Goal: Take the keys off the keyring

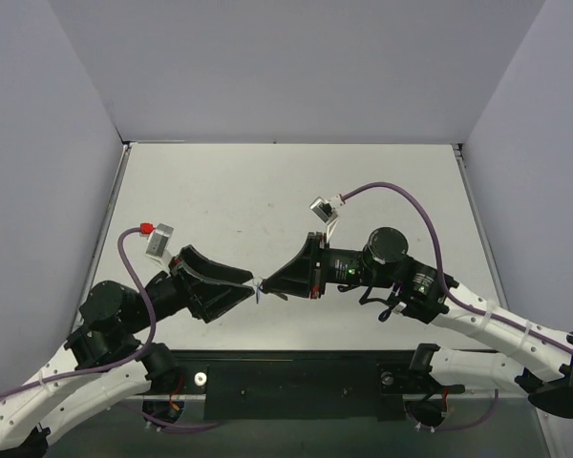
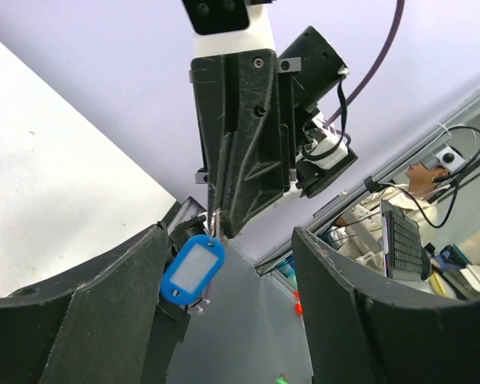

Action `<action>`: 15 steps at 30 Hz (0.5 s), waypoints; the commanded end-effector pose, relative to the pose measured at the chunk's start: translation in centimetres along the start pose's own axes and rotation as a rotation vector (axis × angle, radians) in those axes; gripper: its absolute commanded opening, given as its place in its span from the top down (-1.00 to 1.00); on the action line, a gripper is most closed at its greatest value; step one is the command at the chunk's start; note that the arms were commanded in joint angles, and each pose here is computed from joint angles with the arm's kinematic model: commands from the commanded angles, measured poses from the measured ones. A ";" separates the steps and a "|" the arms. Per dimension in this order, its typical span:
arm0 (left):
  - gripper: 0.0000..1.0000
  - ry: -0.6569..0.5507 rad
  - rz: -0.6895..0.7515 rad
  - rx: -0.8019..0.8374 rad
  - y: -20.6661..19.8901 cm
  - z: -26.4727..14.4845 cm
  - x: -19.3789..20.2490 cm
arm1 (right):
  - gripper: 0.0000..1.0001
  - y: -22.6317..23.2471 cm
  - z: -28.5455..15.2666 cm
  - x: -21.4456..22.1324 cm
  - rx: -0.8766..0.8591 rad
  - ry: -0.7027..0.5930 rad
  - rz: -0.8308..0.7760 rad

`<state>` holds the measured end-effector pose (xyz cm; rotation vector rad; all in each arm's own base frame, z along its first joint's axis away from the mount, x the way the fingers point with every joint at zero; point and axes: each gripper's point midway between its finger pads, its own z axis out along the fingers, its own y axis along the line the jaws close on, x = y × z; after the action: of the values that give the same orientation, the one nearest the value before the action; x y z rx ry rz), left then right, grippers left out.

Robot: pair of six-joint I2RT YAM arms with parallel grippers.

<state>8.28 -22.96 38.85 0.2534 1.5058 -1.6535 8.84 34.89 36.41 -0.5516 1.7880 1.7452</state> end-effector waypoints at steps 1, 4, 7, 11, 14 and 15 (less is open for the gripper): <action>-0.42 -0.092 -0.022 0.043 -0.9 0.5 -1.7 | 1.00 2.5 -0.5 -1.9 -0.086 -0.083 -0.028; -0.36 -0.091 -0.034 0.048 -0.7 0.8 -1.5 | 1.00 2.9 -0.4 -1.9 -0.096 -0.083 -0.031; -0.26 -0.096 -0.045 0.058 -0.6 1.1 -1.4 | 1.00 2.9 -0.3 -1.8 -0.094 -0.082 -0.031; -0.15 -0.104 -0.049 0.057 -0.5 1.2 -1.5 | 1.00 2.7 -0.3 -1.7 -0.091 -0.079 -0.027; -0.04 -0.103 -0.046 0.055 -0.4 1.3 -1.5 | 1.00 2.8 -0.3 -1.7 -0.093 -0.081 -0.031; -0.01 -0.101 -0.047 0.052 -0.3 1.3 -1.4 | 1.00 2.7 -0.1 -1.6 -0.091 -0.076 -0.028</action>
<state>9.55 -23.85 38.31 0.1734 1.4904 -1.6875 8.61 34.97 37.11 -0.5303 1.7646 1.7718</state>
